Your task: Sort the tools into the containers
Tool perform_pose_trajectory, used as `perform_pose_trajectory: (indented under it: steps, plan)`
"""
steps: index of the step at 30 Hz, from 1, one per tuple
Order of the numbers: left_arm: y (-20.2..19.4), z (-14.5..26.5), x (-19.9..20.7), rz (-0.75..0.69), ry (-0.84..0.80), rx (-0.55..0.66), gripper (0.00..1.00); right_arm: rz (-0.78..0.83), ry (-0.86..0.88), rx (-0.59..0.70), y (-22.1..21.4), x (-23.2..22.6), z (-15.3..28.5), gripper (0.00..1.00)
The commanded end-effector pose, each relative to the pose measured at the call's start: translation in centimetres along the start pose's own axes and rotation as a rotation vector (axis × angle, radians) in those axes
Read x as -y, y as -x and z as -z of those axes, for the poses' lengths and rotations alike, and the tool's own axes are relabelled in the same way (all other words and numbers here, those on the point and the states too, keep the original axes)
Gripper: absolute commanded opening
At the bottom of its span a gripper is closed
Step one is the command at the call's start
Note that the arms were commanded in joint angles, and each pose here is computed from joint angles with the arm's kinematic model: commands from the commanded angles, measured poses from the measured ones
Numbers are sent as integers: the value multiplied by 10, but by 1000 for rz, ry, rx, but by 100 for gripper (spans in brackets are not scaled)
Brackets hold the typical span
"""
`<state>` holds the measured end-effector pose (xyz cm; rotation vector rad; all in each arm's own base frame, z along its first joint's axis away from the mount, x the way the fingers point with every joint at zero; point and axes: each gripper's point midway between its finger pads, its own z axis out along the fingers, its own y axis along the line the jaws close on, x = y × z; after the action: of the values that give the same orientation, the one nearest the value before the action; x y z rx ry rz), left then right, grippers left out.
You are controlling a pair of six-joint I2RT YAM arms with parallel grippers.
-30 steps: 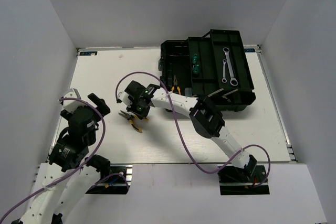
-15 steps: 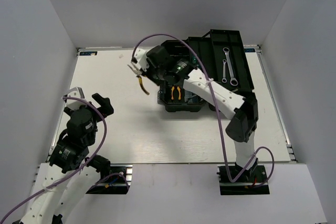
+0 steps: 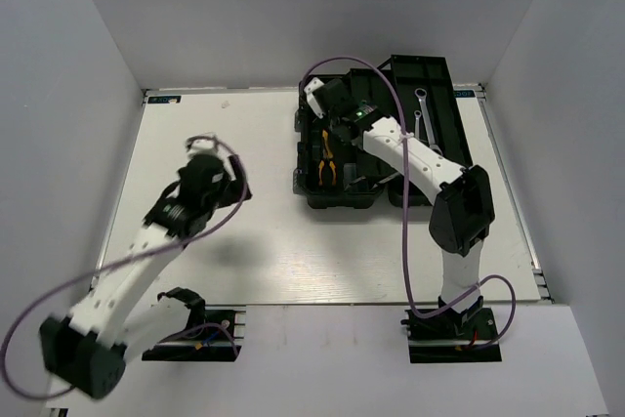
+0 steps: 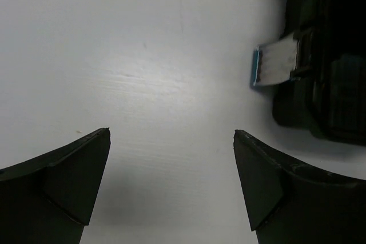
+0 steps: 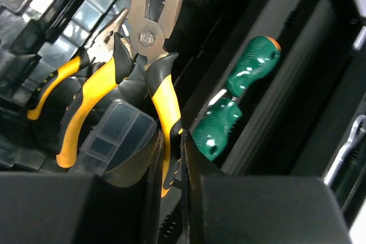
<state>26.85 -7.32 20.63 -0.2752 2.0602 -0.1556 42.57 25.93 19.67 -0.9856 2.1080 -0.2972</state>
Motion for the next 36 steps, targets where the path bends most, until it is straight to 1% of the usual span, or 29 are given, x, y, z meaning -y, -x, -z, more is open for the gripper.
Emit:
perform_pose_trajectory:
  steps: [1,2,3,4,5,6,7,8,9,13,14,15,16,17,18,19,22,23,24,25,26,27,28,30,31,32,34,35,36]
  plan:
    - [-37,-28,39,-29,-109,-225,98,-21,57,41,17,-12,5,0]
    - [-35,-32,47,-35,-138,-237,98,-23,84,30,13,-14,4,9]
    - [-43,-35,58,-48,-190,-274,98,-28,108,32,14,-18,5,21]
    - [-40,-40,67,-54,-224,-269,98,-31,160,38,14,-27,7,41]
    - [-47,-48,76,-80,-247,-305,98,-38,178,36,14,-29,8,51]
    - [-51,-49,83,-90,-279,-335,98,-47,187,42,16,-30,11,57]
    - [-50,-54,90,-96,-303,-334,98,-59,202,46,18,-30,13,64]
    - [-53,-58,94,-96,-314,-353,98,-69,205,46,20,-29,14,69]
    - [-65,-65,96,-112,-319,-403,98,-79,206,49,21,-27,17,70]
    - [-77,-82,114,-116,-397,-461,98,-120,205,89,32,-14,37,70]
    - [-73,-84,123,-119,-435,-449,98,-154,187,125,38,-2,54,63]
    - [-70,-89,124,-112,-439,-446,98,-176,172,136,38,7,58,53]
    - [-64,-91,131,-117,-464,-434,98,-203,147,153,40,15,63,34]
    - [-68,-97,135,-117,-473,-451,98,-250,40,183,42,46,74,3]
    - [-66,-102,138,-117,-473,-452,98,-273,-10,184,33,62,79,0]
    - [-54,-105,147,-127,-496,-429,98,-314,-95,227,36,86,90,0]
    - [-53,-122,152,-165,-480,-449,98,-464,-250,163,-15,158,92,0]
    - [-51,-126,153,-166,-471,-445,98,-489,-246,153,-24,164,92,0]
    - [-53,-129,152,-183,-470,-451,98,-553,-252,181,-30,176,107,0]
    - [-52,-134,154,-201,-474,-447,98,-611,-302,111,-70,200,97,1]
    - [-51,-138,150,-214,-448,-442,98,-633,-317,100,-81,207,99,9]
    - [-53,-139,150,-216,-441,-458,98,-657,-293,104,-88,208,98,23]
    - [-52,-141,151,-224,-443,-454,98,-712,-340,64,-124,228,102,31]
    - [-53,-140,152,-222,-456,-460,98,-759,-335,42,-151,237,104,41]
    - [-47,-136,158,-217,-489,-434,98,-793,-346,-12,-179,241,101,47]
    - [-42,-134,159,-216,-494,-422,98,-821,-343,-27,-194,246,100,55]
    - [-25,-127,158,-216,-480,-369,98,-850,-301,-59,-211,239,91,60]
    - [-19,-122,160,-215,-487,-352,98,-892,-274,-93,-235,237,85,62]
    - [-9,-116,161,-220,-502,-317,98,-910,-220,-94,-238,230,80,64]
